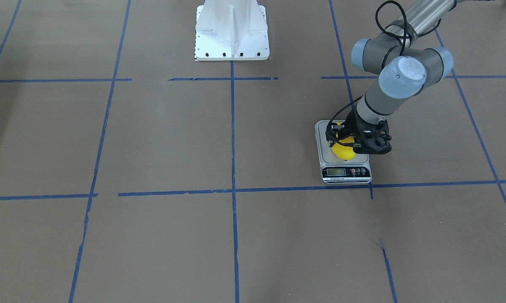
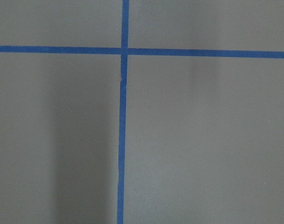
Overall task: Weigh mango
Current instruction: 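Lower the mango onto the scale pan and open the left gripper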
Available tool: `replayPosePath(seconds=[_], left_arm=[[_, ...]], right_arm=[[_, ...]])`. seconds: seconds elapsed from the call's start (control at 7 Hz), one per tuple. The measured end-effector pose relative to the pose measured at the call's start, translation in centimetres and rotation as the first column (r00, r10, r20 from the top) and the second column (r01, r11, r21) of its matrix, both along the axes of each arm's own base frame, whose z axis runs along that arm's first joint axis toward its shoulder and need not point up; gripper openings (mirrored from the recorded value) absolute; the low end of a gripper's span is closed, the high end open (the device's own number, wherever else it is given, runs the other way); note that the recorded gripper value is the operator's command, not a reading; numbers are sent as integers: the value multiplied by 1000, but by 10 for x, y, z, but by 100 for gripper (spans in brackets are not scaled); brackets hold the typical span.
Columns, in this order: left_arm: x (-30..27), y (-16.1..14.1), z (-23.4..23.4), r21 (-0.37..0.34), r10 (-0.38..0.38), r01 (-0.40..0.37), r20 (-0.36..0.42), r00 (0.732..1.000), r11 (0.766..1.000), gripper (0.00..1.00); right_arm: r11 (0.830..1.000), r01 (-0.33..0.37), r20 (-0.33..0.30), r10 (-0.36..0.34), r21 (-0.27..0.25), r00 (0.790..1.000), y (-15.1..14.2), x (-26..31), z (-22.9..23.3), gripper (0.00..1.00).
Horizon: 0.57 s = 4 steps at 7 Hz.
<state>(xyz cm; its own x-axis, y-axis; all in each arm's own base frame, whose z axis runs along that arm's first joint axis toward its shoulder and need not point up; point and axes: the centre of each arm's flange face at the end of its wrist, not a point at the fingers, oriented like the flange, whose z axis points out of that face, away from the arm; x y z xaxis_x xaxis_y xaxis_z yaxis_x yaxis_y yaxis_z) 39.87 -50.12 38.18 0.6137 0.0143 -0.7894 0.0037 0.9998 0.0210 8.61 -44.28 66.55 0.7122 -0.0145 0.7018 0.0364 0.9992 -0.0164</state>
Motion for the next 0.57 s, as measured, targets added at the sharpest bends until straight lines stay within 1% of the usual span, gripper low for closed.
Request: replayPosePath(seconds=[0.29,0.43,0.57], left_arm=[[-27,-7,-16,24,-37,37,-21,999,999,100],[-57,-10,-15,51,-57,58,-24,998,997,100],[-90,-10,1,100,-45,46,-7,999,994,100]], right_arm=[[1000,0,0,0,0,1000,0,0,0,100],[1000,0,0,0,0,1000,0,0,0,100],[1000,0,0,0,0,1000,0,0,0,100]])
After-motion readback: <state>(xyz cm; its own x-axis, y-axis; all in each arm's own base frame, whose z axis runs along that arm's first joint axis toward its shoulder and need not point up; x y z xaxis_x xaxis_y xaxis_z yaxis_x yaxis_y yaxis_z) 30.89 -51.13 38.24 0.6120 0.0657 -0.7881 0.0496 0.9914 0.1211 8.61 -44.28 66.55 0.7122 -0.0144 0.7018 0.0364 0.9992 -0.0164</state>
